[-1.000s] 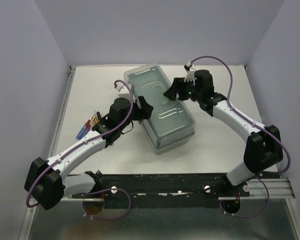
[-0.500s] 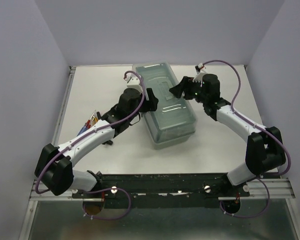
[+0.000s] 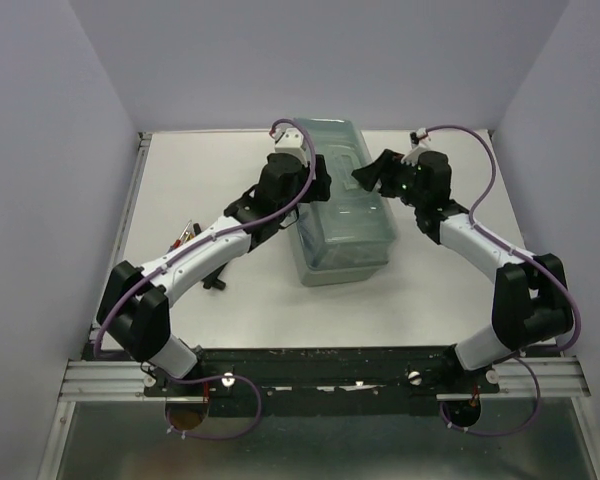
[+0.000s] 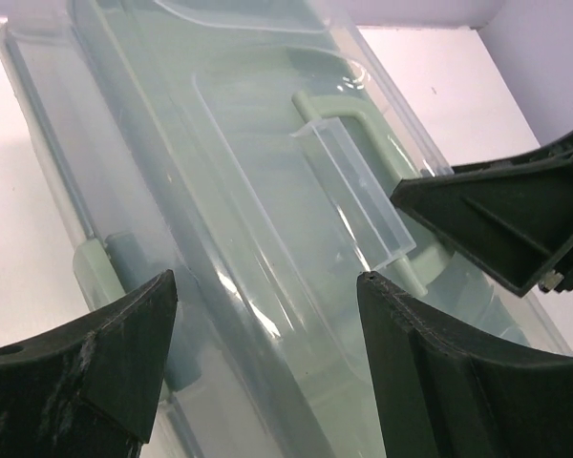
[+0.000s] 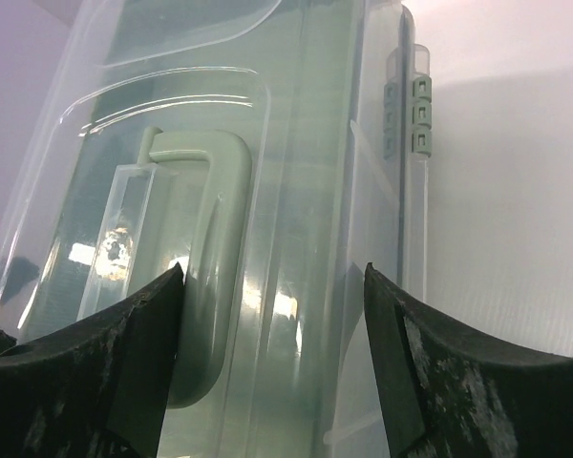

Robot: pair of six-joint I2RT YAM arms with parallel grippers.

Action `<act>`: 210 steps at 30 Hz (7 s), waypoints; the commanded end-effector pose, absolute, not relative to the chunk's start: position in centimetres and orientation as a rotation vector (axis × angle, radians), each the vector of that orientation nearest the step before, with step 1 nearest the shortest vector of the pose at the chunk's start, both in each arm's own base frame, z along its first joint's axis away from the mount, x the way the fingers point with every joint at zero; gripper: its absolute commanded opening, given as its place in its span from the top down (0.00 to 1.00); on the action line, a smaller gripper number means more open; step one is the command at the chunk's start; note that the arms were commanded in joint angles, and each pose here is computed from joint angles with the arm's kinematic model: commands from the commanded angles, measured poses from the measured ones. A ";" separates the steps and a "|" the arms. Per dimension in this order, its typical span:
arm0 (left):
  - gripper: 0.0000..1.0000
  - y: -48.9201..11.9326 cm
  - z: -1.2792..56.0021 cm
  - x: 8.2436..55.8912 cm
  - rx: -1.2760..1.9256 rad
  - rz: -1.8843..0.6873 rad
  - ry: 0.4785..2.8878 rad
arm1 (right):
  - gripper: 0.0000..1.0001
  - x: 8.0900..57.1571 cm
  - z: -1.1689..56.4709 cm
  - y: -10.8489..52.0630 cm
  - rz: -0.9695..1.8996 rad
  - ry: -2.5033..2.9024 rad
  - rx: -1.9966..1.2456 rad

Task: Pack the tool kit

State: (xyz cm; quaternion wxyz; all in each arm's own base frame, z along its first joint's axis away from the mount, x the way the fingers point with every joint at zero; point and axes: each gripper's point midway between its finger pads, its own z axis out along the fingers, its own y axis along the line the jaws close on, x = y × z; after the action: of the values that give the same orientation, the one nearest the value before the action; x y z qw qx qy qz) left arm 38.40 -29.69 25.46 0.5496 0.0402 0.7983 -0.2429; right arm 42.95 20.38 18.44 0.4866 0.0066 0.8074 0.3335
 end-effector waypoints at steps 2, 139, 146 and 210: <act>0.19 -42.4 35.0 33.1 0.363 -1.166 1.566 | 0.21 24.1 0.9 21.3 0.925 2.833 -0.040; 0.39 -24.1 7.7 23.7 0.102 -0.741 2.366 | 0.12 29.0 20.9 13.8 0.718 2.221 0.283; 0.12 -22.6 15.1 26.0 0.133 -0.628 2.199 | 0.17 29.5 20.1 15.0 0.807 2.196 0.300; 0.46 -39.0 32.4 31.3 0.173 -1.728 1.748 | 0.43 31.0 17.0 15.6 0.806 2.239 0.292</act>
State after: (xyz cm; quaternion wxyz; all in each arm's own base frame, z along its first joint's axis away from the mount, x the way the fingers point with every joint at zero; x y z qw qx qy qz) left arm 36.07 -35.64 26.03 0.3412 -0.0075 0.7483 -0.5689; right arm 32.22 15.41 21.57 0.4172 0.1242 0.8334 0.3407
